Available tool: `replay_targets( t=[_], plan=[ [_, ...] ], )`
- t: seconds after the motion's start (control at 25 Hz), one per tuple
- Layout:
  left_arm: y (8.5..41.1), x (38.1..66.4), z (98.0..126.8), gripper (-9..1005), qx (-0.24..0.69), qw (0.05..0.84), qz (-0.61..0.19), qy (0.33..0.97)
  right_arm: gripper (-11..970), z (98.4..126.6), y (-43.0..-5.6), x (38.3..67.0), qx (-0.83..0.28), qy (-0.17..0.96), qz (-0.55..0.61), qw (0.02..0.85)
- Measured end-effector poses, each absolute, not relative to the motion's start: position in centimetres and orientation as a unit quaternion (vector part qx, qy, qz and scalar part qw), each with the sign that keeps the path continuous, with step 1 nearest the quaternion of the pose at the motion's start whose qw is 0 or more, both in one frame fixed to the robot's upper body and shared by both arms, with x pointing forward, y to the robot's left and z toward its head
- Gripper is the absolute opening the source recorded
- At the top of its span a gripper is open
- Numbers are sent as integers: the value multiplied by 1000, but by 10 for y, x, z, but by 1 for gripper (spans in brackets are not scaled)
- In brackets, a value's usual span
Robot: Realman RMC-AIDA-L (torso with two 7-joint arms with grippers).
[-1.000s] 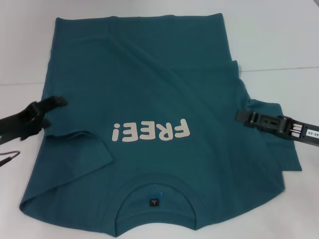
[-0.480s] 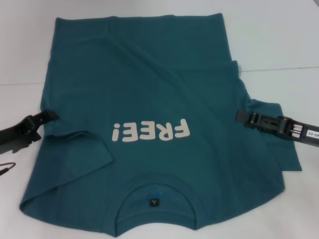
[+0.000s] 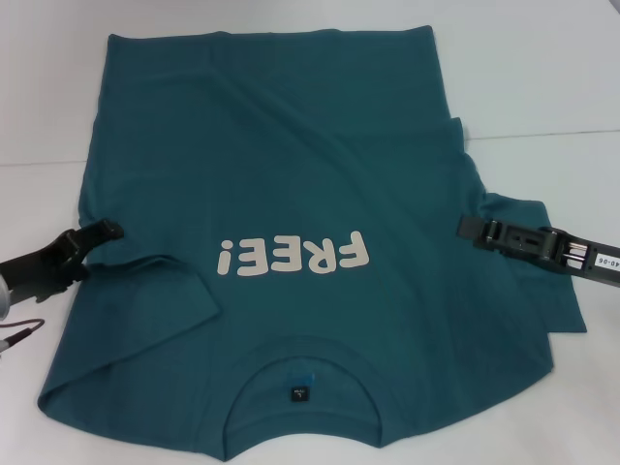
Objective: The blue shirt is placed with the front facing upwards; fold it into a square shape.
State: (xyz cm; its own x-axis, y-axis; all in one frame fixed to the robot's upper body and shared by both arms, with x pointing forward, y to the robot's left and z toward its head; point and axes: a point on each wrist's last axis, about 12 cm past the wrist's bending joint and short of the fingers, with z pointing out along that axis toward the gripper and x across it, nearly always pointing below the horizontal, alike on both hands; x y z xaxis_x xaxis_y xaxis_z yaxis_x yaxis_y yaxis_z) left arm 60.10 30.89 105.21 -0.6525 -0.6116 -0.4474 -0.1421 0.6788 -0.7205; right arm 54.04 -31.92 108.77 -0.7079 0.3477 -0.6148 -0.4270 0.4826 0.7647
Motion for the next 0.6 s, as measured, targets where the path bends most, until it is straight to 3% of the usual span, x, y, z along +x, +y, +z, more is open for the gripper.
replay_targets(
  t=[0.6],
  plan=[
    [282,626,1070,934,-188,363,-346,844,916,1086,-319,539,-24,772,509,381]
  ],
)
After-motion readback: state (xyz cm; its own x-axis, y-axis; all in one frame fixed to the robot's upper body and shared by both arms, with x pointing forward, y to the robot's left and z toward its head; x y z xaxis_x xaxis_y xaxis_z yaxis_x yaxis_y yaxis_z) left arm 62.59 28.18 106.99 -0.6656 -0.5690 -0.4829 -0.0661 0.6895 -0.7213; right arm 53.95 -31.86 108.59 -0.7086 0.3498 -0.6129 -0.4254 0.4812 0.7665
